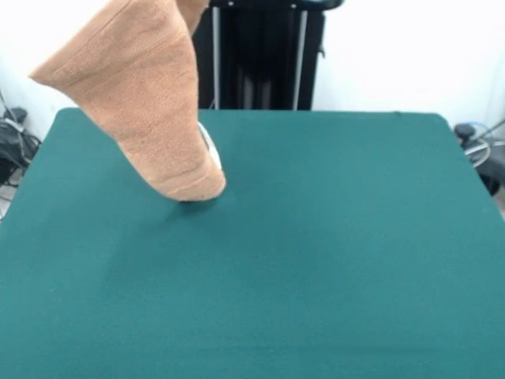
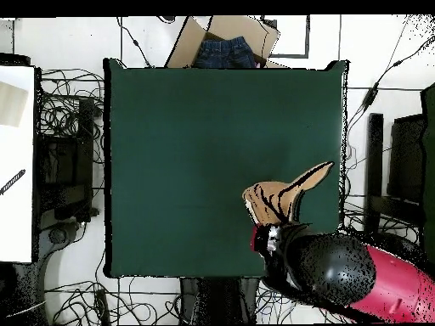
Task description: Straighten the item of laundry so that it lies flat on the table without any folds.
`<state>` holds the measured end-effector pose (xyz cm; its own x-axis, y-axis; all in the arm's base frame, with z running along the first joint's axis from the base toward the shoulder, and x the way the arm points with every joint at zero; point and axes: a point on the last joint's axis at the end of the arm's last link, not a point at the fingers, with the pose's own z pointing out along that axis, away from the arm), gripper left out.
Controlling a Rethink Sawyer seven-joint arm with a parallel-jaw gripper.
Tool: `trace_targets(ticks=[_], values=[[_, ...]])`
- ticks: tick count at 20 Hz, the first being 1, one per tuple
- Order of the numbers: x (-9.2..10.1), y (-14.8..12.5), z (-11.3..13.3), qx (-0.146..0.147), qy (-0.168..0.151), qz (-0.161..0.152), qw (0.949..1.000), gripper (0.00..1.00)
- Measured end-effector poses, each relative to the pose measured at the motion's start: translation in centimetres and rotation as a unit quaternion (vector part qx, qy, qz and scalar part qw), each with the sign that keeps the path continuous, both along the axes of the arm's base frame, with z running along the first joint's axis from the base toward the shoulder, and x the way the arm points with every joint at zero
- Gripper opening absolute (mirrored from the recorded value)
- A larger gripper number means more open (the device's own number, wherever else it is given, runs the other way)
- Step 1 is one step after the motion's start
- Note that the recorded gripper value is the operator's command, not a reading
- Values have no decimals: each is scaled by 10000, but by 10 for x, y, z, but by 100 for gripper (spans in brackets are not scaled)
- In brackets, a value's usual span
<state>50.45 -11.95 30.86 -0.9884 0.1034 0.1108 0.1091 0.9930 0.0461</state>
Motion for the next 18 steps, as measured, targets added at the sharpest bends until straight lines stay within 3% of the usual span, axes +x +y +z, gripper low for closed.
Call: trace_targets(ticks=[10, 18], values=[[4, -5, 9, 19, -128, 239, 9996, 0], [6, -5, 12, 50, -130, 232, 9996, 0]])
